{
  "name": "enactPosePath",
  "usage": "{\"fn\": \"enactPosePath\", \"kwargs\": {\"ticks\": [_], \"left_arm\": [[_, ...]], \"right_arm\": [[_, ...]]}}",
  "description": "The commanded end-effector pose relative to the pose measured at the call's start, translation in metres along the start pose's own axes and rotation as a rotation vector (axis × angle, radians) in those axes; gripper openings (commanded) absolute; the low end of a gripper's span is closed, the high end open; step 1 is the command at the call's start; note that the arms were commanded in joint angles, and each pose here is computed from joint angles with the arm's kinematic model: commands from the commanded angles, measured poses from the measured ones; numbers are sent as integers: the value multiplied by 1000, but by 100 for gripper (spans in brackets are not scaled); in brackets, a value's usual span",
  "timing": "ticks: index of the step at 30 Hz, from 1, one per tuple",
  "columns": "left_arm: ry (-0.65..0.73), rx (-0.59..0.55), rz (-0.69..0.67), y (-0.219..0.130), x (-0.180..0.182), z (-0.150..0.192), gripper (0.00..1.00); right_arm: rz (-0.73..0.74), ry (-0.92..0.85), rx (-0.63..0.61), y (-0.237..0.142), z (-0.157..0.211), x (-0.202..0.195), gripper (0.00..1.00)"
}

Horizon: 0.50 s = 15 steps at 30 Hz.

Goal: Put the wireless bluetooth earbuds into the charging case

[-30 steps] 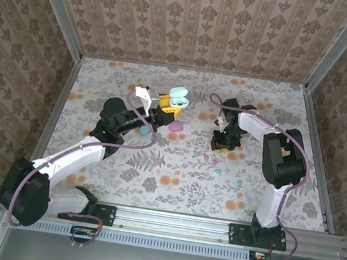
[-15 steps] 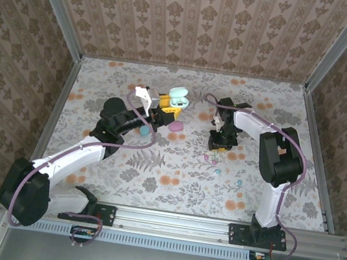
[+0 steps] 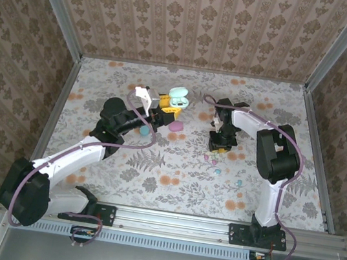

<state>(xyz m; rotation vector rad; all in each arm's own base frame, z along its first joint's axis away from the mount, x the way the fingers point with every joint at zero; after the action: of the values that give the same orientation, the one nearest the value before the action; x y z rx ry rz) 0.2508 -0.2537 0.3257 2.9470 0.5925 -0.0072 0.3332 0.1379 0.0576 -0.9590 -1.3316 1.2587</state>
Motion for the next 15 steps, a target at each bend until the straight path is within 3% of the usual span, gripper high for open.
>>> {"fn": "enactPosePath", "kwargs": {"ticks": [1,15], "left_arm": [[33,-18,-6,-2,1,-10,30],[31,-14,-5,-3,0,-9,30]], "right_arm": [[37,-1,28,-1,2,-2,31],[49,1,24,3,1,-4,26]]}}
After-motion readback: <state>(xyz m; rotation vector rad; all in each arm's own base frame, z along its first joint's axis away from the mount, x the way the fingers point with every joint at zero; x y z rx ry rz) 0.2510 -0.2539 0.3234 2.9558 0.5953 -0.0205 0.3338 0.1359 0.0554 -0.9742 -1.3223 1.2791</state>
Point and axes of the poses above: each hand's point on the last joint's axis, 136 mm out from that joint toward the fingers, its own y axis out along the fingers, its own x axis along the line the jaws close on, z = x × y, the point moved 4 cm from there along -y, back along the fingers
